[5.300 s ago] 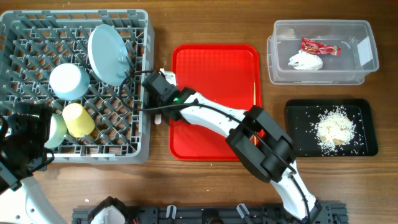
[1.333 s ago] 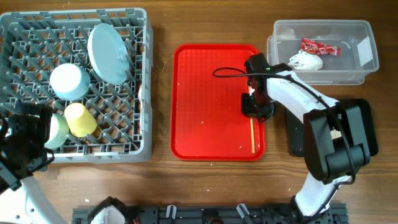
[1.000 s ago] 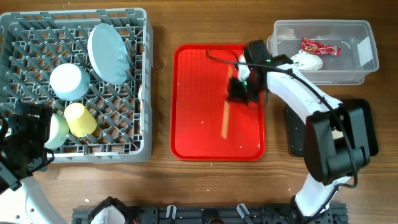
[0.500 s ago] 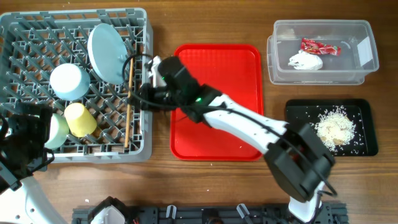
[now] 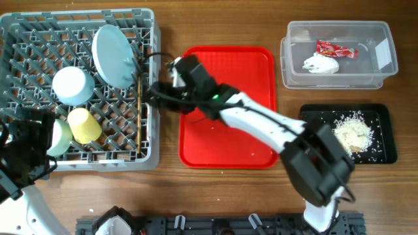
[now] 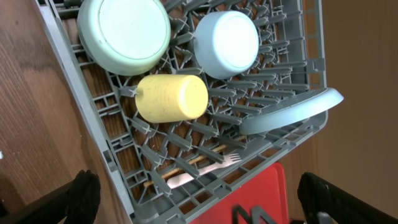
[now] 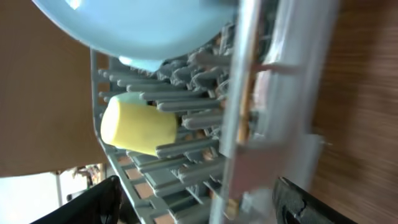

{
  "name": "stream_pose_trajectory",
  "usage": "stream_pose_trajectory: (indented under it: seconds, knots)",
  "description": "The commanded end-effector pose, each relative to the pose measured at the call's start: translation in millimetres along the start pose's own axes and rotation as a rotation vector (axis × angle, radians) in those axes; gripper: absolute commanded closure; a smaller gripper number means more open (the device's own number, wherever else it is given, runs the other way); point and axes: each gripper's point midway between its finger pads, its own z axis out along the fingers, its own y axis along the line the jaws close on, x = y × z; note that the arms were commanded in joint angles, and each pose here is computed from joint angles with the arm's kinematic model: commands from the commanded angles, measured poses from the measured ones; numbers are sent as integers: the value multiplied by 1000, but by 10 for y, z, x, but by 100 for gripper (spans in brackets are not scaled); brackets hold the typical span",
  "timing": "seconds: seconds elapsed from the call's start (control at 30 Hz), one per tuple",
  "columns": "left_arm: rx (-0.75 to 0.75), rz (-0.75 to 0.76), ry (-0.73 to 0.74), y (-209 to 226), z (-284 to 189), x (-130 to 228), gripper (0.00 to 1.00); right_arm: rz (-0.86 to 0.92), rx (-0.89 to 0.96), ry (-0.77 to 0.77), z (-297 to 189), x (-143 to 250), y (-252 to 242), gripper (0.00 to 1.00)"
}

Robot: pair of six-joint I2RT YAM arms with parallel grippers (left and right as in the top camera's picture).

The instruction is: Sort waste into correct bins and load items into the dishwasher rack

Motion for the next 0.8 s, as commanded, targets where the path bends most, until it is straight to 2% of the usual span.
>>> stream_pose_trajectory:
  seconds: [0.0, 0.07, 0.13, 0.23, 0.3, 0.37, 0.57, 0.77]
  knots:
    - [8, -4, 0, -11, -5, -4, 0, -149, -38, -162, -923, -432, 411, 21]
    - [7, -4, 0, -10, -5, -4, 0, -177, 84, -271, -1650, -553, 318, 18]
    - [8, -4, 0, -11, -5, -4, 0, -133, 239, -348, -2180, -538, 70, 16]
    - [8, -4, 0, -11, -5, -4, 0, -24, 491, -435, -2913, -306, -344, 11]
    - [8, -4, 0, -11, -5, -4, 0, 8, 613, -450, -3184, -104, -506, 5]
    - [8, -4, 0, -11, -5, -4, 0, 31, 692, -431, -3350, 99, -615, 0]
    - [8, -4, 0, -11, -5, -4, 0, 204, 768, -208, -3377, 751, -840, 0]
    - [8, -4, 0, -11, -5, -4, 0, 201, 763, -212, -3372, 736, -833, 0]
